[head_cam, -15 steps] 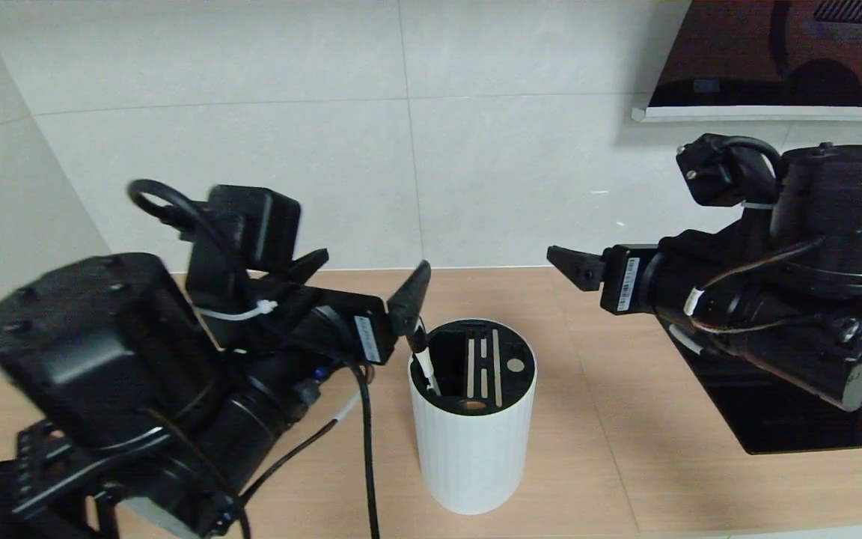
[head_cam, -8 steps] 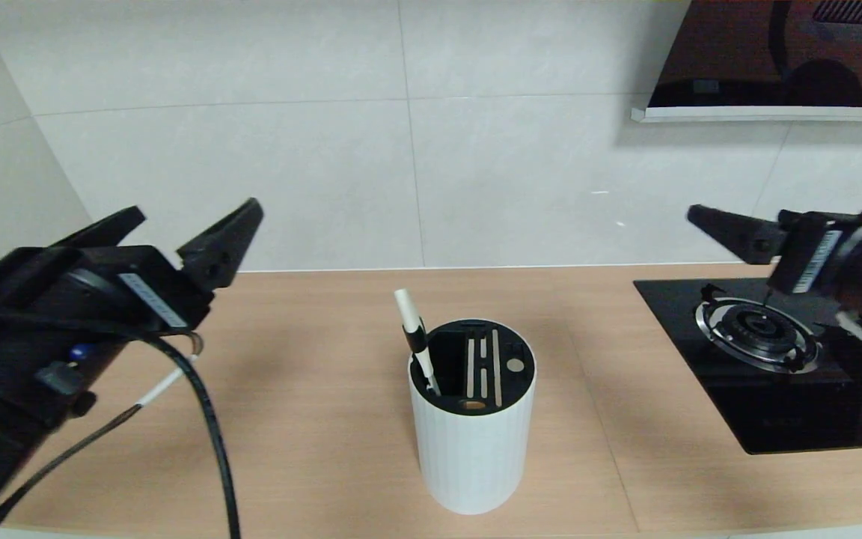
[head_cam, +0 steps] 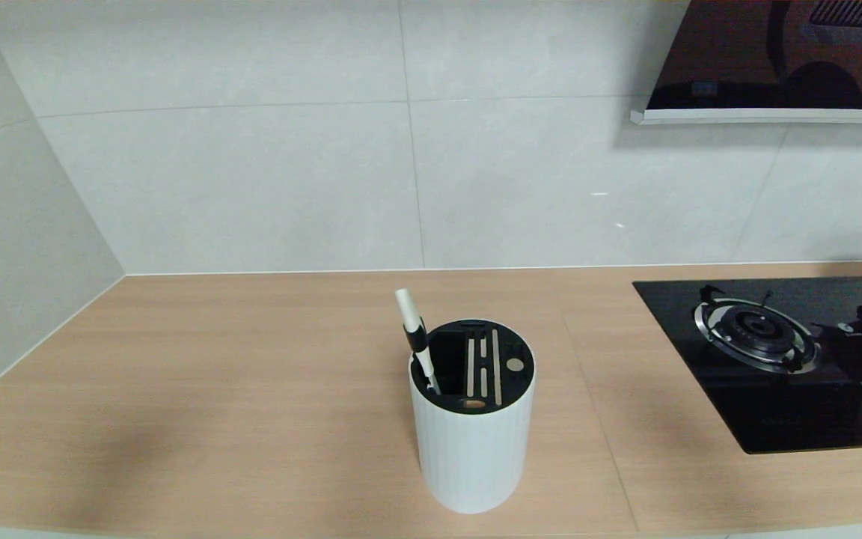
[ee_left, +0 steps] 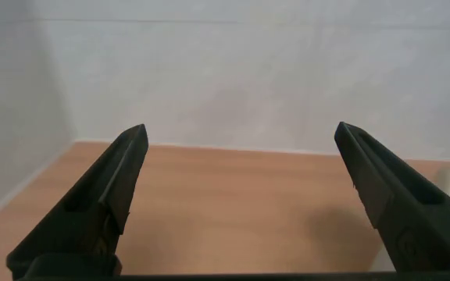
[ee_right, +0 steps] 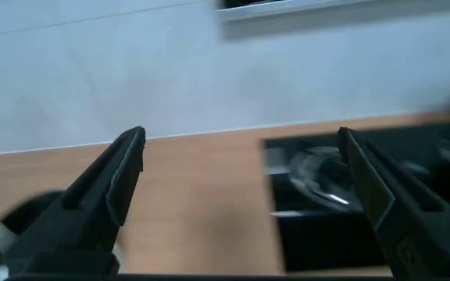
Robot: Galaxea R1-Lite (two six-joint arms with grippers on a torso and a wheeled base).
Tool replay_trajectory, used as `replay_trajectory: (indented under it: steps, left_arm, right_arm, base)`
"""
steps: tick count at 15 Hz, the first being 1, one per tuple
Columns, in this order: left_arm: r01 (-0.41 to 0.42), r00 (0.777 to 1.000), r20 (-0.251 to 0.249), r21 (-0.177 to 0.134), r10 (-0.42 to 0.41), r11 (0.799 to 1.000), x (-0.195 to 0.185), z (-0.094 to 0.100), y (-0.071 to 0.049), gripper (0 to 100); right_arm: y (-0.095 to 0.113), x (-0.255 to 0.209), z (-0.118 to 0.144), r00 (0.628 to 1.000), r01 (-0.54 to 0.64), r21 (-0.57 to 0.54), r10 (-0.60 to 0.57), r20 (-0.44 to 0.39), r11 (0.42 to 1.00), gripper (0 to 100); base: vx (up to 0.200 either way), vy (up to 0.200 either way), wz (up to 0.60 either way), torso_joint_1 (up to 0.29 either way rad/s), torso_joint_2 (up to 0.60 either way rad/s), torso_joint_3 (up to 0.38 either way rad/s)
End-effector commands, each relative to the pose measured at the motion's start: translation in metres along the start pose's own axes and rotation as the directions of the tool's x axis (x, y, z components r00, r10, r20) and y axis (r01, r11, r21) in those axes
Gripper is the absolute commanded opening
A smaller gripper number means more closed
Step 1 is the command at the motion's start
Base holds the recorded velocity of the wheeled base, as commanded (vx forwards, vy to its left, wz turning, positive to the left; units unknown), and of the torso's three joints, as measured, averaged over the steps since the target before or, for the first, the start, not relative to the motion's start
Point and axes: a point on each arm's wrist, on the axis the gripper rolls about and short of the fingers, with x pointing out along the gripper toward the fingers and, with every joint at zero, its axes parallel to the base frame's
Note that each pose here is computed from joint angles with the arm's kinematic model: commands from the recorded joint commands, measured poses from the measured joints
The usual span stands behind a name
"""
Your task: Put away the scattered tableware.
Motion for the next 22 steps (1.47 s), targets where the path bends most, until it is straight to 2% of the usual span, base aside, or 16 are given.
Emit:
replay_trajectory:
  steps: [1, 2, 3, 4, 5, 6, 7, 8, 9, 11, 12, 14, 16, 17, 19, 22]
  left_arm:
    - [-0.08, 0.992, 0.095, 0.023, 0.077, 0.997, -0.086, -0.018, 0.027, 100]
    - [-0.106, 0.992, 0.076, 0.016, 0.104, 0.994, -0.088, -0.021, 0.026, 100]
    - [-0.147, 0.984, 0.098, -0.014, 0.148, 0.989, -0.088, -0.018, 0.025, 100]
    - [-0.162, 0.98, 0.11, -0.024, 0.163, 0.987, -0.088, -0.019, 0.024, 100]
    - [-0.168, 0.98, 0.106, -0.019, 0.169, 0.986, -0.087, -0.021, 0.023, 100]
    - [-0.224, 0.969, 0.103, -0.002, 0.223, 0.974, -0.089, -0.029, 0.019, 100]
    - [-0.229, 0.968, 0.111, 0.012, 0.226, 0.973, -0.095, -0.039, 0.018, 100]
    - [-0.193, 0.979, 0.077, 0.045, 0.189, 0.98, -0.096, -0.054, 0.016, 100]
    - [-0.18, 0.983, 0.033, 0.051, 0.179, 0.982, -0.093, -0.065, 0.015, 100]
    - [-0.138, 0.989, -0.044, 0.055, 0.141, 0.989, -0.086, -0.088, 0.014, 100]
    - [-0.113, 0.991, -0.068, 0.058, 0.117, 0.992, -0.085, -0.095, 0.013, 100]
    - [-0.048, 0.988, -0.141, 0.065, 0.056, 0.997, -0.079, -0.127, 0.011, 100]
    - [-0.007, 0.984, -0.18, 0.059, 0.017, 0.998, -0.08, -0.132, 0.01, 100]
    - [0.018, 0.984, -0.18, 0.056, -0.007, 0.998, -0.08, -0.132, 0.01, 100]
    - [0.125, 0.968, -0.223, 0.03, -0.115, 0.992, -0.081, -0.136, 0.008, 100]
    - [0.128, 0.968, -0.219, 0.023, -0.12, 0.992, -0.08, -0.136, 0.007, 100]
  right_arm:
    - [-0.027, -0.09, -0.032, 0.992, 0.075, -0.011, -0.073, 0.104, 0.997, 100]
    - [-0.025, -0.093, -0.042, 0.99, 0.105, -0.02, -0.103, 0.099, 0.994, 100]
    - [-0.022, -0.09, -0.05, 0.986, 0.149, -0.025, -0.147, 0.077, 0.988, 100]
    - [-0.019, -0.087, -0.06, 0.98, 0.193, -0.039, -0.191, 0.053, 0.98, 100]
    - [-0.017, -0.088, -0.065, 0.974, 0.224, -0.046, -0.221, 0.056, 0.974, 100]
    - [-0.014, -0.097, -0.081, 0.975, 0.209, -0.051, -0.204, 0.088, 0.977, 100]
    - [-0.015, -0.093, -0.088, 0.976, 0.209, -0.052, -0.206, 0.063, 0.976, 100]
    - [-0.016, -0.089, -0.095, 0.971, 0.236, -0.051, -0.234, 0.044, 0.97, 100]
    - [-0.017, -0.084, -0.106, 0.973, 0.231, -0.063, -0.231, 0.01, 0.971, 100]
    - [-0.016, -0.073, -0.131, 0.99, 0.127, -0.078, -0.132, -0.054, 0.989, 100]
    - [-0.016, -0.069, -0.139, 0.994, 0.091, -0.077, -0.096, -0.059, 0.993, 100]
    - [-0.017, -0.057, -0.167, 0.999, 0.043, -0.095, -0.046, -0.024, 0.995, 100]
    - [-0.017, -0.057, -0.17, 0.998, 0.028, -0.095, -0.034, -0.061, 0.995, 100]
    - [-0.018, -0.058, -0.175, 0.994, 0.027, -0.101, -0.038, -0.106, 0.994, 100]
    - [-0.018, -0.058, -0.177, 0.991, 0.012, -0.091, -0.024, -0.132, 0.996, 100]
    - [-0.017, -0.058, -0.179, 0.989, -0.016, -0.088, 0.002, -0.151, 0.996, 100]
  base:
    - [0.0, 0.0, 0.0, 0.0, 0.0, 0.0]
    - [0.0, 0.0, 0.0, 0.0, 0.0, 0.0]
    - [0.0, 0.0, 0.0, 0.0, 0.0, 0.0]
    - [0.0, 0.0, 0.0, 0.0, 0.0, 0.0]
    - [0.0, 0.0, 0.0, 0.0, 0.0, 0.0]
    - [0.0, 0.0, 0.0, 0.0, 0.0, 0.0]
    - [0.0, 0.0, 0.0, 0.0, 0.0, 0.0]
    - [0.0, 0.0, 0.0, 0.0, 0.0, 0.0]
    - [0.0, 0.0, 0.0, 0.0, 0.0, 0.0]
    - [0.0, 0.0, 0.0, 0.0, 0.0, 0.0]
    - [0.0, 0.0, 0.0, 0.0, 0.0, 0.0]
    - [0.0, 0.0, 0.0, 0.0, 0.0, 0.0]
    - [0.0, 0.0, 0.0, 0.0, 0.0, 0.0]
    - [0.0, 0.0, 0.0, 0.0, 0.0, 0.0]
    - [0.0, 0.0, 0.0, 0.0, 0.0, 0.0]
    - [0.0, 0.0, 0.0, 0.0, 0.0, 0.0]
